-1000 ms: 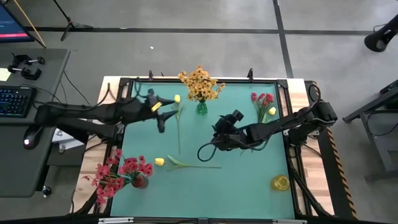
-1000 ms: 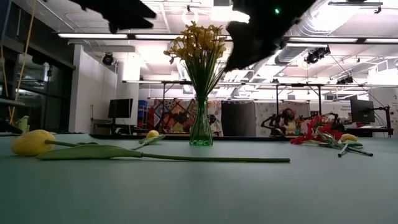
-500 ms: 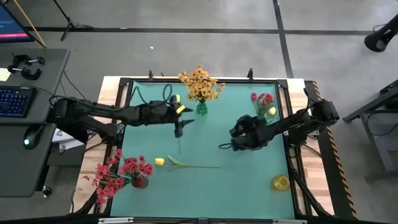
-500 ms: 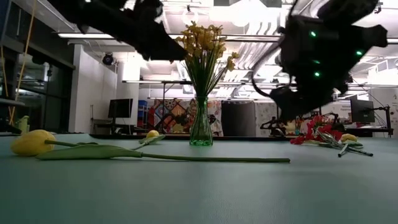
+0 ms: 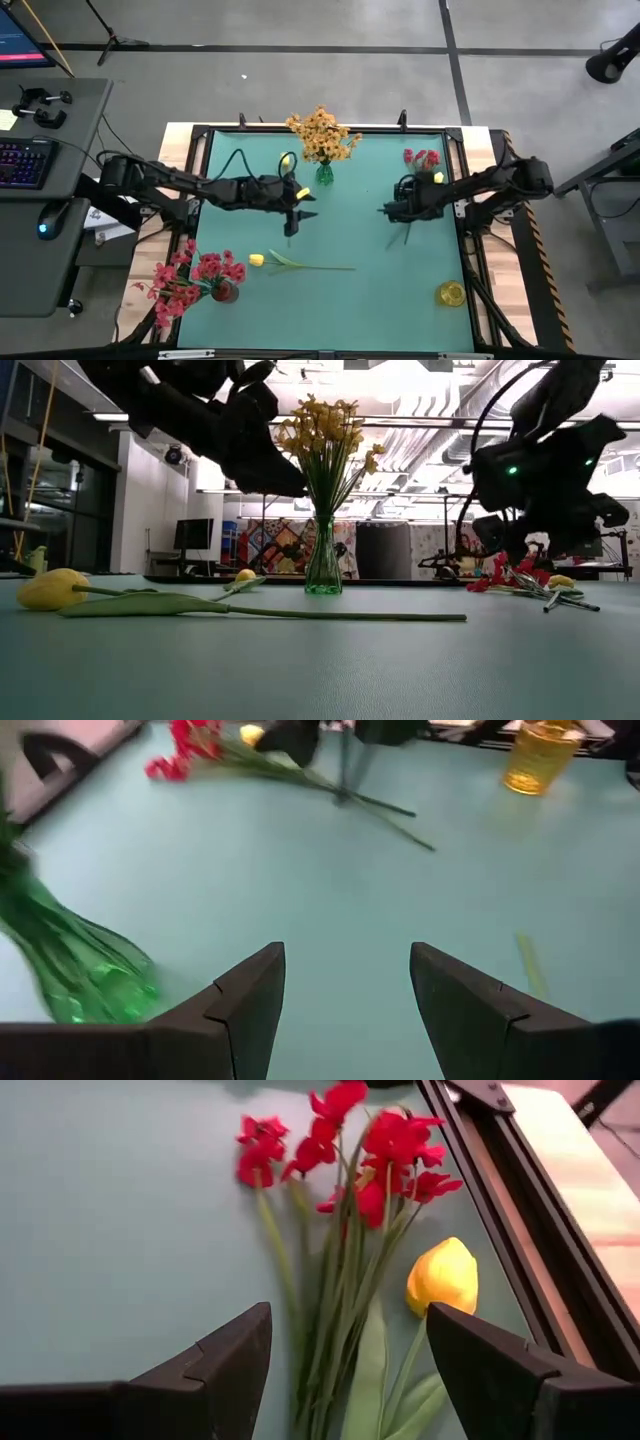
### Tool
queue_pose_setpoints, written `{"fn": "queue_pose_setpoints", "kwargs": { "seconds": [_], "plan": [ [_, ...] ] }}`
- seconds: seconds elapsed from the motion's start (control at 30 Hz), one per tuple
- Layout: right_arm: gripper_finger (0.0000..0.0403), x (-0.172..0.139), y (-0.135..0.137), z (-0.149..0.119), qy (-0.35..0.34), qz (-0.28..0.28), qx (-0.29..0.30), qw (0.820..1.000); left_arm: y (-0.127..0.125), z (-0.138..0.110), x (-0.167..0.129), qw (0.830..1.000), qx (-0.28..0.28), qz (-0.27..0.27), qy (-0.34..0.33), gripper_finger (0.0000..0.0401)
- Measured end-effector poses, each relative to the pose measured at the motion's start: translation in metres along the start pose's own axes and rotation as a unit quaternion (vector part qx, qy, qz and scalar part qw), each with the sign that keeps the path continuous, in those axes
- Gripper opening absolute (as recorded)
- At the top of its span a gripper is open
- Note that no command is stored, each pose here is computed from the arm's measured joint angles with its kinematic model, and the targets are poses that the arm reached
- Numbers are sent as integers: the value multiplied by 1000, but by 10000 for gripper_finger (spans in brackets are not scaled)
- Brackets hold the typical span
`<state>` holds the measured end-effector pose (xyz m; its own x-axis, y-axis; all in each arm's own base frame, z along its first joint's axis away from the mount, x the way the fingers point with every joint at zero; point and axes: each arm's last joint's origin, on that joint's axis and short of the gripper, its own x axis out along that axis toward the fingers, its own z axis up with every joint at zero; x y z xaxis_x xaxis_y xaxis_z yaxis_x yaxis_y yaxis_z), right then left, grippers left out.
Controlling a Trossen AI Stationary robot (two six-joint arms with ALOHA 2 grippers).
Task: Sort flowers into vase by color
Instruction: Put the red flower into the red vase
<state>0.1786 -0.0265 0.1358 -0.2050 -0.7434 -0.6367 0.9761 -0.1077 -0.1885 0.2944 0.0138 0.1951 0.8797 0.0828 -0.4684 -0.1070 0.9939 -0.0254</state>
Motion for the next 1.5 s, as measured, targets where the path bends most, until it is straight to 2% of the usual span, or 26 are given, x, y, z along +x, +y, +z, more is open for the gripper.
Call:
{"fn": "queue_pose_setpoints", "kwargs": {
  "seconds": [0.23,0.6,0.77,1.1,1.37,1.5],
  "plan": [
    [256,23,3,11,35,-21,13,999,-19,-4,-1,999,-21,-18,15,204],
    [256,44,12,27,83,-5,35,996,-53,-8,-8,999,32,2,11,204],
    [256,50,12,31,106,-5,44,993,-54,-7,-10,999,38,37,5,204],
    [256,60,13,28,126,-24,45,991,-53,-6,-12,998,42,45,0,204],
    [255,70,20,19,113,-45,28,992,-53,-6,-11,998,43,47,0,204],
    [227,70,21,19,116,-41,24,992,-53,-6,-11,998,50,48,0,204]
  ]
}}
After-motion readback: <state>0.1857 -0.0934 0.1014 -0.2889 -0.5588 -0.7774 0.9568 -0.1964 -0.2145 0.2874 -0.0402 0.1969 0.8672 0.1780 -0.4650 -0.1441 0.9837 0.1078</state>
